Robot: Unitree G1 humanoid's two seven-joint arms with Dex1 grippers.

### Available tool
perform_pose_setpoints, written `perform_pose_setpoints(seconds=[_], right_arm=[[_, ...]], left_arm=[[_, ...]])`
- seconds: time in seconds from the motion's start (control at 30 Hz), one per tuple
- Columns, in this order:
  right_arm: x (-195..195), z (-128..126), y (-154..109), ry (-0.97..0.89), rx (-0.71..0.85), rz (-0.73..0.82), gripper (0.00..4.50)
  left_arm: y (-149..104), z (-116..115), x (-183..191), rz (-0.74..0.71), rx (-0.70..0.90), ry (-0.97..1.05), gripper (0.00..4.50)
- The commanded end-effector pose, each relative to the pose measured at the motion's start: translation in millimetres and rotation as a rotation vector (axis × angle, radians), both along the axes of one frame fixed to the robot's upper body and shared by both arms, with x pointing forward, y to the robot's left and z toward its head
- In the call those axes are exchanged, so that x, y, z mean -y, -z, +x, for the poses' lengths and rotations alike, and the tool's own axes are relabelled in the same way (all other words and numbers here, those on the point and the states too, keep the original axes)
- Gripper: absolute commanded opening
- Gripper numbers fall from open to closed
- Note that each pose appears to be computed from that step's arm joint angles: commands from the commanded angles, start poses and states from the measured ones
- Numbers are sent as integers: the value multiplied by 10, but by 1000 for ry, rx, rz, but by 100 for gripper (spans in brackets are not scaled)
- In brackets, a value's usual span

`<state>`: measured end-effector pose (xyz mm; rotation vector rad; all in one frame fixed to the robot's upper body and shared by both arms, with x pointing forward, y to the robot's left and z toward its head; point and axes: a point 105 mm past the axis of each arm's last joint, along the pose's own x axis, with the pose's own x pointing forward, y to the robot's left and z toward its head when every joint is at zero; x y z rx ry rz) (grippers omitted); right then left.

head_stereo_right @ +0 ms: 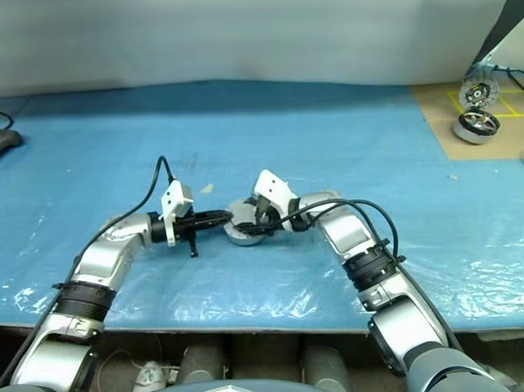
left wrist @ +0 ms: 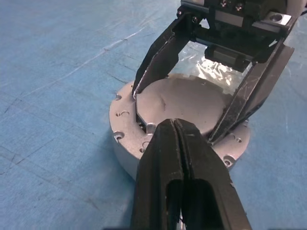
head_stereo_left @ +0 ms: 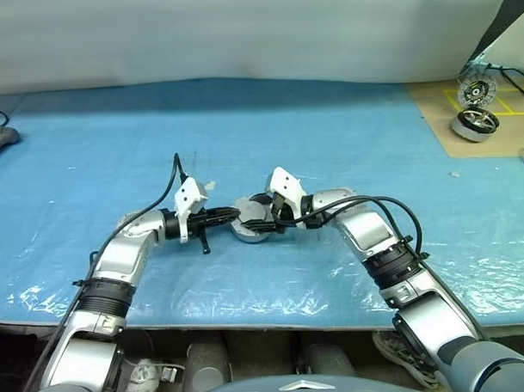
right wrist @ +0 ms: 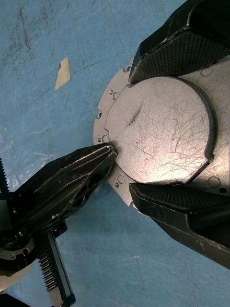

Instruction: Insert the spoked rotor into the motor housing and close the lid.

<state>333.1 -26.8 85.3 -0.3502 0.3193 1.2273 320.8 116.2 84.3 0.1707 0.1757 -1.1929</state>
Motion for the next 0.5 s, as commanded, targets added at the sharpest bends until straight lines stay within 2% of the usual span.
perform_pose_setpoints(seconds=[0.03, 0.17, 0.47, 0.5], right_arm=[[200, -57, 387, 76, -137, -91, 297], [213, -49, 377, 79, -136, -89, 297], [154, -6, 313, 72, -96, -61, 297], [139, -1, 277, 69, -92, -40, 332]], left_arm=[[195, -74, -44, 61, -66, 1, 4], [149, -60, -102, 21, -80, -35, 4], [183, -95, 120, 32, -68, 33, 4], [192, -101, 119, 35, -69, 36, 1]])
